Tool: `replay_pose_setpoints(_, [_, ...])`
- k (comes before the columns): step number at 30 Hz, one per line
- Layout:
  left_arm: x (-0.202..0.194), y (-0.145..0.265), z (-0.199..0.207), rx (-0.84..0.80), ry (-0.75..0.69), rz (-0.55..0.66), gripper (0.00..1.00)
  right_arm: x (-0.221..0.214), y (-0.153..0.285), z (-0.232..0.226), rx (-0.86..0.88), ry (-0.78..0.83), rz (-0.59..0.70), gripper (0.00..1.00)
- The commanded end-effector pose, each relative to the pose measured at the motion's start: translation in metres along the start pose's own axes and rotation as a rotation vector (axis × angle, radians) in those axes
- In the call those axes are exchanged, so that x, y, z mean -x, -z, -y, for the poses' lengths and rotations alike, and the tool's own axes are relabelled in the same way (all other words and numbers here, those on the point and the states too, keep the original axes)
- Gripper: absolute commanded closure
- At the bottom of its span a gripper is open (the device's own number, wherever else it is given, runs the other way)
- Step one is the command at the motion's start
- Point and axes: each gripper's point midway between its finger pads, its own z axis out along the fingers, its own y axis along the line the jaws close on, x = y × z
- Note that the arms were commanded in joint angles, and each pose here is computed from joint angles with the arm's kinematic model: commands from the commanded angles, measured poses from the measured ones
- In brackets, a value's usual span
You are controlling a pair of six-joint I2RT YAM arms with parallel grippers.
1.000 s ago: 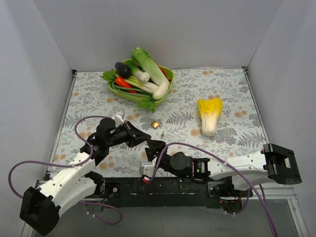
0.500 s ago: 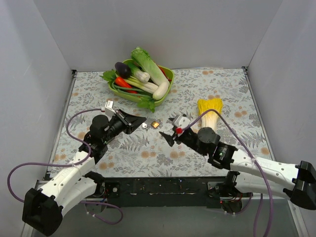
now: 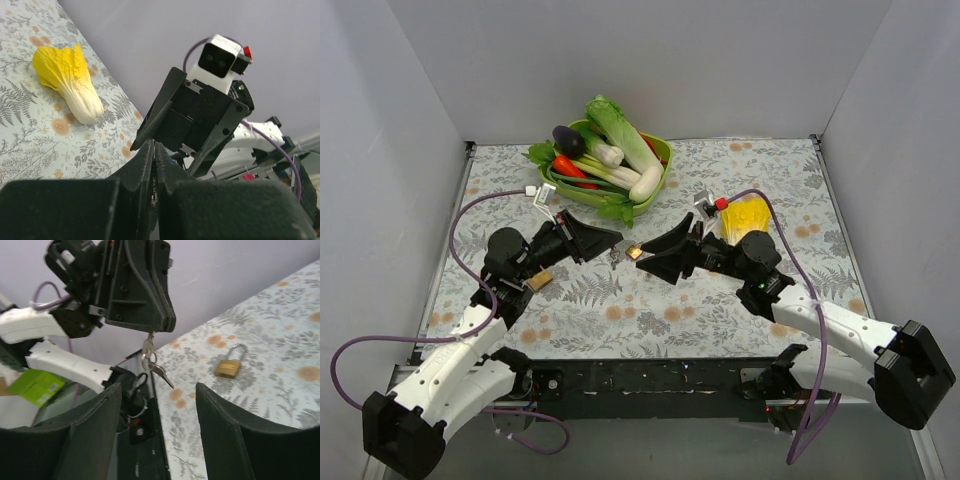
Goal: Unlock with the key
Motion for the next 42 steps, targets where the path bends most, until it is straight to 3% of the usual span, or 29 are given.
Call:
replay_pose_setpoints(1, [-0.007,0.007,0.02,-0.129,-0.121,-0.036,1.0,0.03,-0.001,-0.05,0.235,-0.054,0.087,0.33])
replay_pose_setpoints(17, [0.002,0.019,0.027,-0.213,-0.058,0.131,1.0,0.019,-0.031,-0.042,0.208,-0.053,0.096,0.41])
replay_pose_setpoints(33, [0.003,0.022,0.031,-0.235,-0.048,0.147,1.0,0.022,-0.049,-0.05,0.237,-0.058,0.098,0.43])
replay_pose_setpoints(42, [0.0,0.024,0.031,-0.247,-0.041,0.143,1.0,0.02,-0.057,-0.056,0.26,-0.06,0.085,0.51])
